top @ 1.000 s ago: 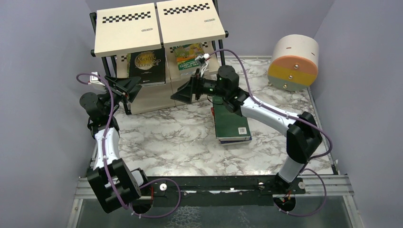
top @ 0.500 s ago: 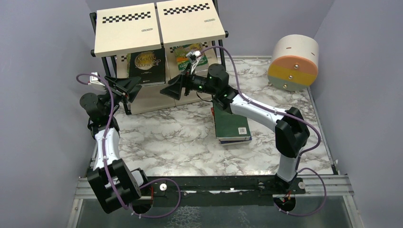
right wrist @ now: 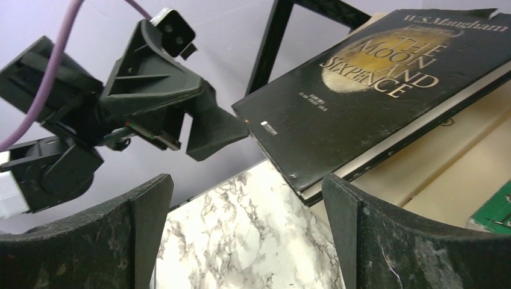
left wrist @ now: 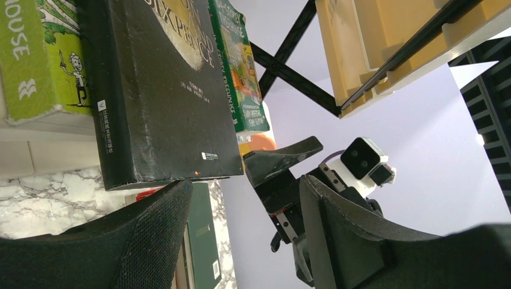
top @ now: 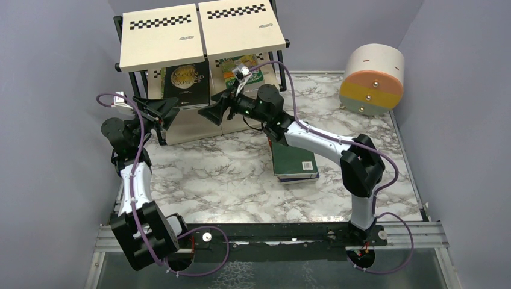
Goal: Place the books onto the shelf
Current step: Place the book on the shelf.
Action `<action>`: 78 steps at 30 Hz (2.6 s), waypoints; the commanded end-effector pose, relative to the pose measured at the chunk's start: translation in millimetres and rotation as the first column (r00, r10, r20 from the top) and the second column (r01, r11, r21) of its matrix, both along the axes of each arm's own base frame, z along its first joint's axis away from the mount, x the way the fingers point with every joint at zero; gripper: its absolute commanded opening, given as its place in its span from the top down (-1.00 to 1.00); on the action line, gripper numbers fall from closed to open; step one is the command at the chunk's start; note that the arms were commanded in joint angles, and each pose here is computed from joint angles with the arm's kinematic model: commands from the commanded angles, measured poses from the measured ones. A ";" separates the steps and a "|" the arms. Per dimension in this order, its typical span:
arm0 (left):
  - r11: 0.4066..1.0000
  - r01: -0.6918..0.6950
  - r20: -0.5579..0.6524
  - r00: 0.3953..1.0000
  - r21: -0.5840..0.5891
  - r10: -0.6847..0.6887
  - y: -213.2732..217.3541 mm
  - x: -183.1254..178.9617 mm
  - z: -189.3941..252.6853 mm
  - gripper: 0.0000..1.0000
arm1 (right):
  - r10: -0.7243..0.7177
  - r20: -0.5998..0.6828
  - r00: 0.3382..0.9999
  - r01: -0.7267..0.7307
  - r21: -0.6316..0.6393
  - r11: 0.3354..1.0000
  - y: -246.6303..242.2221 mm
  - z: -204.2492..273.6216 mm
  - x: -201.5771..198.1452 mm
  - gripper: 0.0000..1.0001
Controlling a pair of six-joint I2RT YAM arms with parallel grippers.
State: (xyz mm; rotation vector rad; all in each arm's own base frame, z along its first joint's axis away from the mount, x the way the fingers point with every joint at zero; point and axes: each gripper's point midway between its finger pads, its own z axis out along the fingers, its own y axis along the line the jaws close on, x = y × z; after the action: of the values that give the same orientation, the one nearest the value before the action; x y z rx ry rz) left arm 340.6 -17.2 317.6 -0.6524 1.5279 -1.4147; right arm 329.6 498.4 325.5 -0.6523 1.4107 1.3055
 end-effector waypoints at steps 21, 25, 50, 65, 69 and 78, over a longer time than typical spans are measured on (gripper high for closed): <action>0.999 -0.034 0.062 0.998 0.034 0.031 4.0 -2.3 9.4 -0.15 | -0.106 0.038 0.994 0.108 -0.040 0.993 18.1 -2.1 30.3 -0.84; 0.999 -0.035 0.062 0.998 0.033 0.032 4.1 -2.2 9.2 -0.15 | -0.120 0.028 0.992 0.121 -0.053 0.991 19.7 -5.3 32.8 -0.84; 0.999 -0.035 0.061 0.998 0.029 0.033 3.9 -2.8 9.3 -0.15 | -0.171 0.004 0.985 0.171 -0.078 0.982 23.1 -11.5 44.3 -0.84; 0.999 -0.032 0.061 0.998 0.027 0.031 3.2 -3.7 8.6 -0.14 | -0.127 0.017 0.992 0.128 -0.087 0.988 35.3 -11.1 44.5 -0.84; 0.999 -0.032 0.060 0.998 0.026 0.031 3.4 -3.4 7.6 -0.14 | -0.119 0.022 0.993 0.121 -0.088 0.989 37.1 -10.8 44.5 -0.84; 0.999 -0.032 0.057 0.998 0.023 0.030 4.0 -2.3 6.0 -0.14 | -0.109 0.021 0.994 0.111 -0.089 0.990 41.6 -11.2 45.5 -0.84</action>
State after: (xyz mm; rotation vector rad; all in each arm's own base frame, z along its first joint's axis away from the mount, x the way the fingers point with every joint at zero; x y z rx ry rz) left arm 341.0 -16.2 316.5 -0.6488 1.5156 -1.4066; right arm 380.6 529.5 313.2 -0.5989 1.4944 1.1300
